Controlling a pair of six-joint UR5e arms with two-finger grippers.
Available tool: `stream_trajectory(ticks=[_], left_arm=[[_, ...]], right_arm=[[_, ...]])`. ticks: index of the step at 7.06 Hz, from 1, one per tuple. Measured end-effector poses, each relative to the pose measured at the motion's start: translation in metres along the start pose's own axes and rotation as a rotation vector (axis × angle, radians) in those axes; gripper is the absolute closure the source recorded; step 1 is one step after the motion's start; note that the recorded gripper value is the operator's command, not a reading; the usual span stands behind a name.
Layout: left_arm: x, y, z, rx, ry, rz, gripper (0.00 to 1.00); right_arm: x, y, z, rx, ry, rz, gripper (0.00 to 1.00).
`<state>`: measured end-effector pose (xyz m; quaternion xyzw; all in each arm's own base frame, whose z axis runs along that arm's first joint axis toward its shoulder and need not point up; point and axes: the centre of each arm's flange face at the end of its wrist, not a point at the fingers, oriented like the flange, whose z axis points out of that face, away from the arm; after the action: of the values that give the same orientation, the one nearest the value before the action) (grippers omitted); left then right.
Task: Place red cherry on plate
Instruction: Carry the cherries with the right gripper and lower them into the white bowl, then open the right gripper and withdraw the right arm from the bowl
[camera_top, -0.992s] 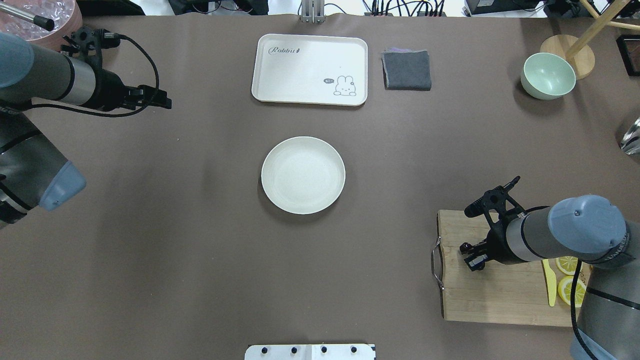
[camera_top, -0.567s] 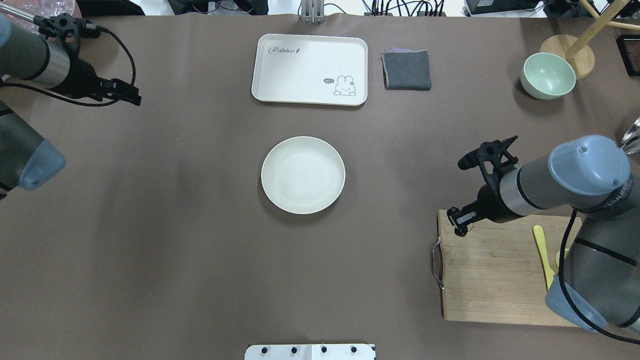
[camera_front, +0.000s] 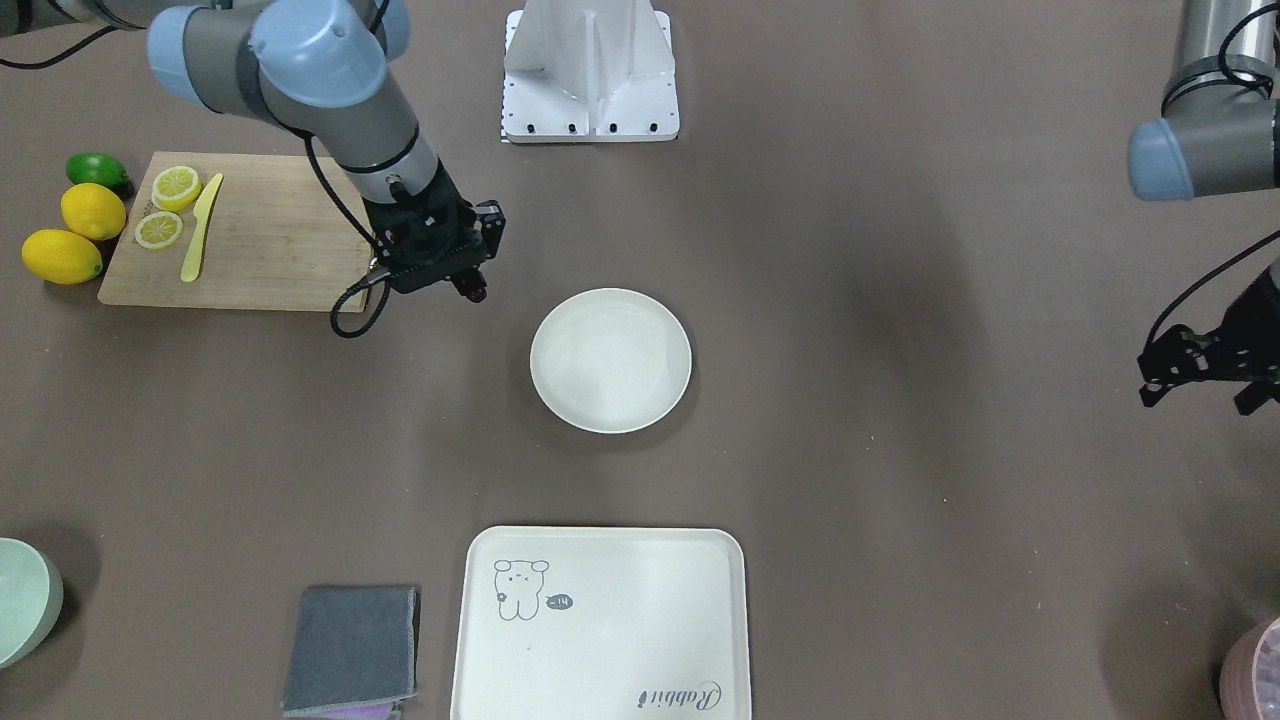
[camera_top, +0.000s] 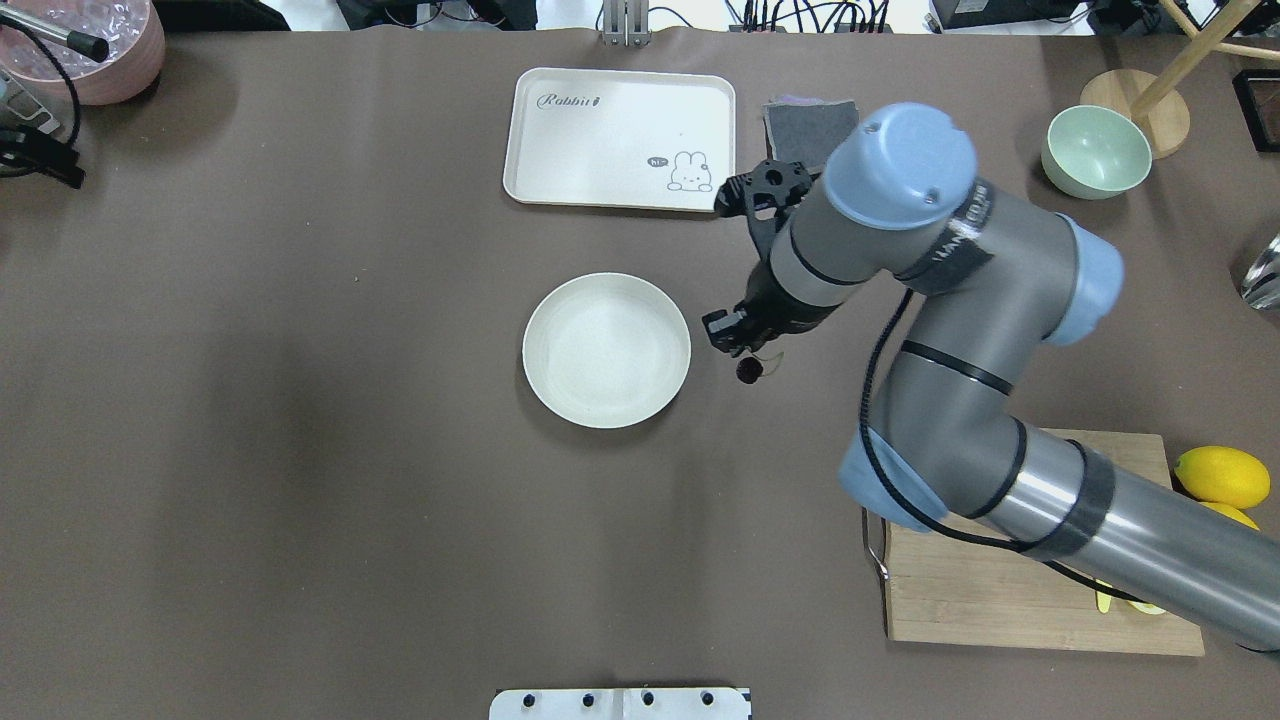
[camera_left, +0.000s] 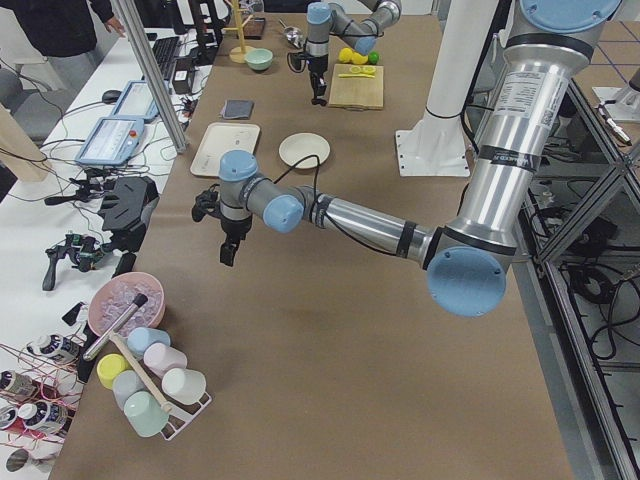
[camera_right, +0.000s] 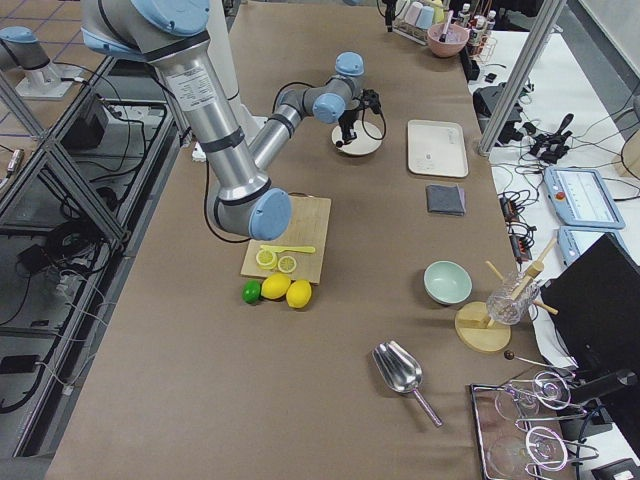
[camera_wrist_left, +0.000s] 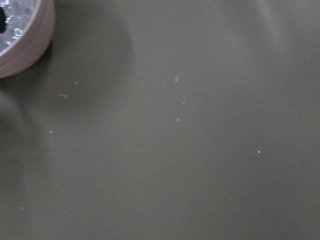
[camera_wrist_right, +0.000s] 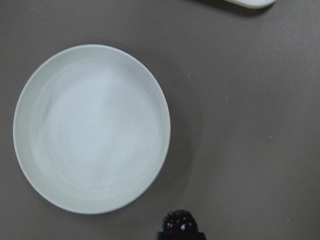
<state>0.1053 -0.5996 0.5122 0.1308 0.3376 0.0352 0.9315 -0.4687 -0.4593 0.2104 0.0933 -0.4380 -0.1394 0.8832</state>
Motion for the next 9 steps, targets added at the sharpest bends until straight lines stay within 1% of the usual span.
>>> stream_trajectory(ticks=[1,2,3,4,5,7,8,9], left_arm=[[-0.044,0.012,-0.008,-0.003,-0.029,-0.008,0.02],[-0.084,0.028,-0.016,-0.006,-0.050,-0.018,0.02],[-0.114,0.044,-0.022,-0.009,-0.066,-0.034,0.02],[-0.128,0.053,-0.024,-0.012,-0.073,-0.047,0.02],[-0.134,0.058,-0.024,-0.015,-0.076,-0.053,0.02],[-0.142,0.065,-0.024,-0.019,-0.079,-0.061,0.02],[-0.145,0.069,-0.025,-0.021,-0.081,-0.064,0.02],[-0.149,0.073,-0.026,-0.021,-0.082,-0.069,0.02]], right_arm=[[-0.026,-0.021,0.018,0.010,0.018,0.015,1.00],[-0.043,-0.033,0.043,0.031,0.013,0.029,1.00],[-0.055,-0.037,0.071,0.057,-0.006,0.049,1.00],[-0.065,-0.035,0.090,0.070,-0.018,0.065,0.08],[-0.074,-0.033,0.098,0.074,-0.025,0.082,0.00],[-0.086,-0.034,0.097,0.077,-0.033,0.130,0.00],[-0.094,-0.042,0.087,0.074,-0.024,0.155,0.00],[-0.100,-0.054,0.069,0.065,-0.001,0.186,0.00]])
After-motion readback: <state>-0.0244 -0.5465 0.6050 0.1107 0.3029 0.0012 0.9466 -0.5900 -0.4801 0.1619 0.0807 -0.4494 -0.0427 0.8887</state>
